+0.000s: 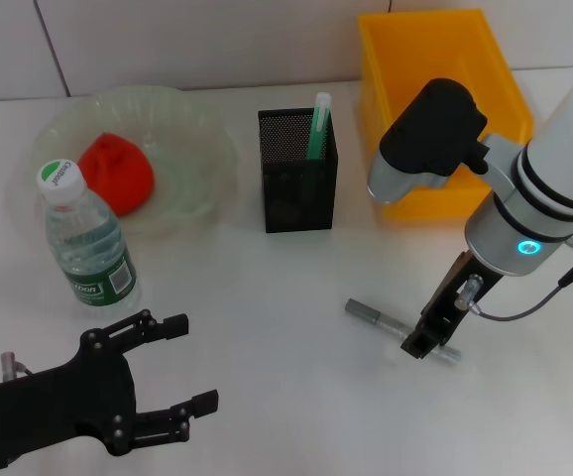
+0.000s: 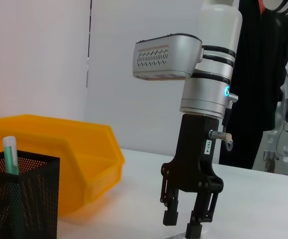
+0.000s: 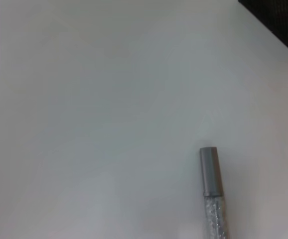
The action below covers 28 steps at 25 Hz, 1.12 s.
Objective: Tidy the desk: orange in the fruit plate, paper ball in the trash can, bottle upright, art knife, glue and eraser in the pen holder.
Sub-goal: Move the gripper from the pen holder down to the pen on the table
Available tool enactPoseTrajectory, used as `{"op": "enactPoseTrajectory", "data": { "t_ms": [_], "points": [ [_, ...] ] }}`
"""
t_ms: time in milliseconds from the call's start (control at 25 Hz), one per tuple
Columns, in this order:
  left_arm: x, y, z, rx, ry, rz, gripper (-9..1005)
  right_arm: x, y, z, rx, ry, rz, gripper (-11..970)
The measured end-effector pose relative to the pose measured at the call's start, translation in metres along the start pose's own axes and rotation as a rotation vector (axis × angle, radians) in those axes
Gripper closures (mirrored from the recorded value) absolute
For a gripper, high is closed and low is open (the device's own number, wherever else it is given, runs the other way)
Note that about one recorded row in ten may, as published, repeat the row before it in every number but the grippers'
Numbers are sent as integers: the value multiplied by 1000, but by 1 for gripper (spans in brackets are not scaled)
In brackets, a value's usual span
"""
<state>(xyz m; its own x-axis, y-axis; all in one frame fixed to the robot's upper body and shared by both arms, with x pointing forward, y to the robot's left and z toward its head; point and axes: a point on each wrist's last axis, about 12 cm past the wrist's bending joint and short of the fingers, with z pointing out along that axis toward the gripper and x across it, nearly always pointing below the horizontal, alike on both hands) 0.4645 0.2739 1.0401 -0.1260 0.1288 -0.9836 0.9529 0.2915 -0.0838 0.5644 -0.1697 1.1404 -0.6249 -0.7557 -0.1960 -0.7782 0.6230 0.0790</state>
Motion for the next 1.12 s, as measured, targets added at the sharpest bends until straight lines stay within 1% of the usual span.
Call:
{"op": "enactPoseTrajectory", "data": {
  "t_ms": [800,1120],
  "points": [
    [0,-1,0,1,-5,-2,121,-1,1,6,20,5,-7,465],
    [1,-2,1,-1,-7,-3,121,-2,1,9,21,15,-13,514]
  ]
}}
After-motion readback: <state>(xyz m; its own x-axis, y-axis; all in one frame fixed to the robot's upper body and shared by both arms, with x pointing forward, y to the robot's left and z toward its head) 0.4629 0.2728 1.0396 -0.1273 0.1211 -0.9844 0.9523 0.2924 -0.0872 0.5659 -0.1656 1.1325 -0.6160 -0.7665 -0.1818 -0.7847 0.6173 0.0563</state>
